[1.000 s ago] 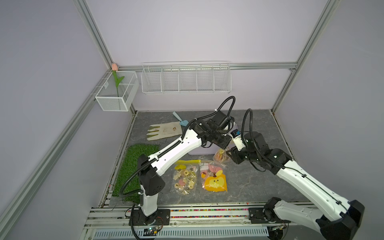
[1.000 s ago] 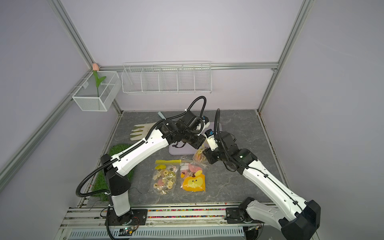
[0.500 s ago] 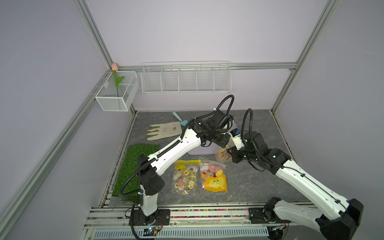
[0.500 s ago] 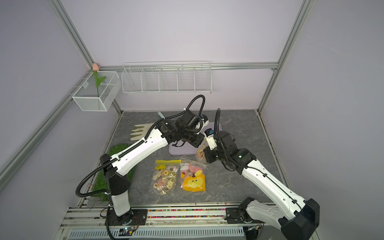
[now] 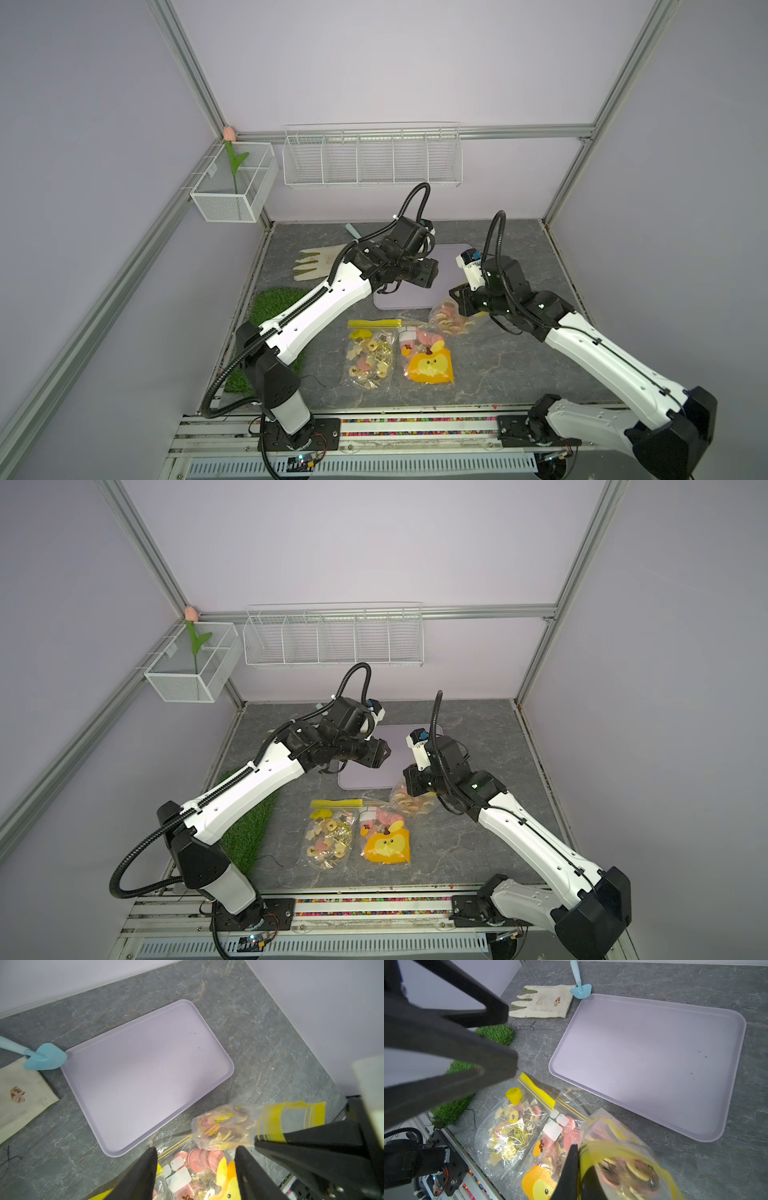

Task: Pour cookies out of the ziploc bag
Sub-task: Adjust the ziploc bag at the center of the board.

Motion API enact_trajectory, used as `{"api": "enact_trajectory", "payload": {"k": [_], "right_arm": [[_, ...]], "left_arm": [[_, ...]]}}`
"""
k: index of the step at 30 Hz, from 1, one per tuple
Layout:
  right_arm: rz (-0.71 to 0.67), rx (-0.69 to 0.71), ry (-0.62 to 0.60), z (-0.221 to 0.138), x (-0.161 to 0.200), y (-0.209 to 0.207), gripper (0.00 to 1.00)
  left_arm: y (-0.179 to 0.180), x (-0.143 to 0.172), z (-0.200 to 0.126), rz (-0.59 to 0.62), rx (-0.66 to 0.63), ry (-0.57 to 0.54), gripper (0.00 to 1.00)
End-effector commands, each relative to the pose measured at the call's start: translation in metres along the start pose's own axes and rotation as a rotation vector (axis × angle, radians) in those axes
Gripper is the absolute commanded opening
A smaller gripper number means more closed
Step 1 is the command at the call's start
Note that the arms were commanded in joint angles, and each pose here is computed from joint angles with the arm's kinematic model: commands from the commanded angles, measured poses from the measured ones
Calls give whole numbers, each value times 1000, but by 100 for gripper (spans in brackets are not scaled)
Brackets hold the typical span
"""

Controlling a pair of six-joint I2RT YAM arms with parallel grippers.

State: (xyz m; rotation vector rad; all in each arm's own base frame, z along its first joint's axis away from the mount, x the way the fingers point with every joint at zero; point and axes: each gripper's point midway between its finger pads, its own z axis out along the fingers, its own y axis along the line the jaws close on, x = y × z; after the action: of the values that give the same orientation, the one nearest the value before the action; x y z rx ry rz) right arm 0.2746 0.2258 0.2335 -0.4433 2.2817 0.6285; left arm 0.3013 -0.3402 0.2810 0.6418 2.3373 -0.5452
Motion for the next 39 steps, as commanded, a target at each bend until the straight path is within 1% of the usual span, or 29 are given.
{"api": "enact_trajectory", "payload": {"k": [1, 3, 5, 8, 13, 16, 18, 22, 25, 26, 28, 32, 39], "right_arm": [[44, -69, -101, -10, -33, 15, 6], [64, -84, -111, -11, -39, 18, 6], [84, -102, -127, -13, -46, 22, 6], [113, -123, -151, -12, -54, 24, 6], [166, -148, -180, -2, -56, 22, 6], [198, -142, -199, 6, -51, 15, 6], [213, -144, -198, 9, -46, 11, 6], [226, -163, -193, 11, -33, 6, 6], [235, -153, -181, 10, -21, 0, 6], [241, -141, -169, 11, -13, -5, 6], [250, -122, -167, 9, -6, -13, 6], [275, -95, -163, 6, 6, -26, 6], [293, -30, -169, -3, 23, -48, 6]], "left_arm": [[22, -1, -12, -133, -12, -53, 61], [37, 4, -17, -222, 1, -70, 60], [47, 12, -20, -296, 40, -91, 59], [54, 22, -25, -363, 84, -117, 59], [63, 47, -16, -435, 94, -93, 59], [61, 62, -3, -480, 126, -67, 58], [56, 68, 5, -499, 171, -69, 59], [53, 78, 25, -575, 237, -75, 62], [48, 82, 36, -606, 278, -55, 65], [46, 83, 39, -608, 292, -46, 68], [43, 85, 47, -621, 314, -28, 70], [37, 83, 61, -663, 384, -35, 76], [35, 85, 76, -718, 419, -43, 82]]}}
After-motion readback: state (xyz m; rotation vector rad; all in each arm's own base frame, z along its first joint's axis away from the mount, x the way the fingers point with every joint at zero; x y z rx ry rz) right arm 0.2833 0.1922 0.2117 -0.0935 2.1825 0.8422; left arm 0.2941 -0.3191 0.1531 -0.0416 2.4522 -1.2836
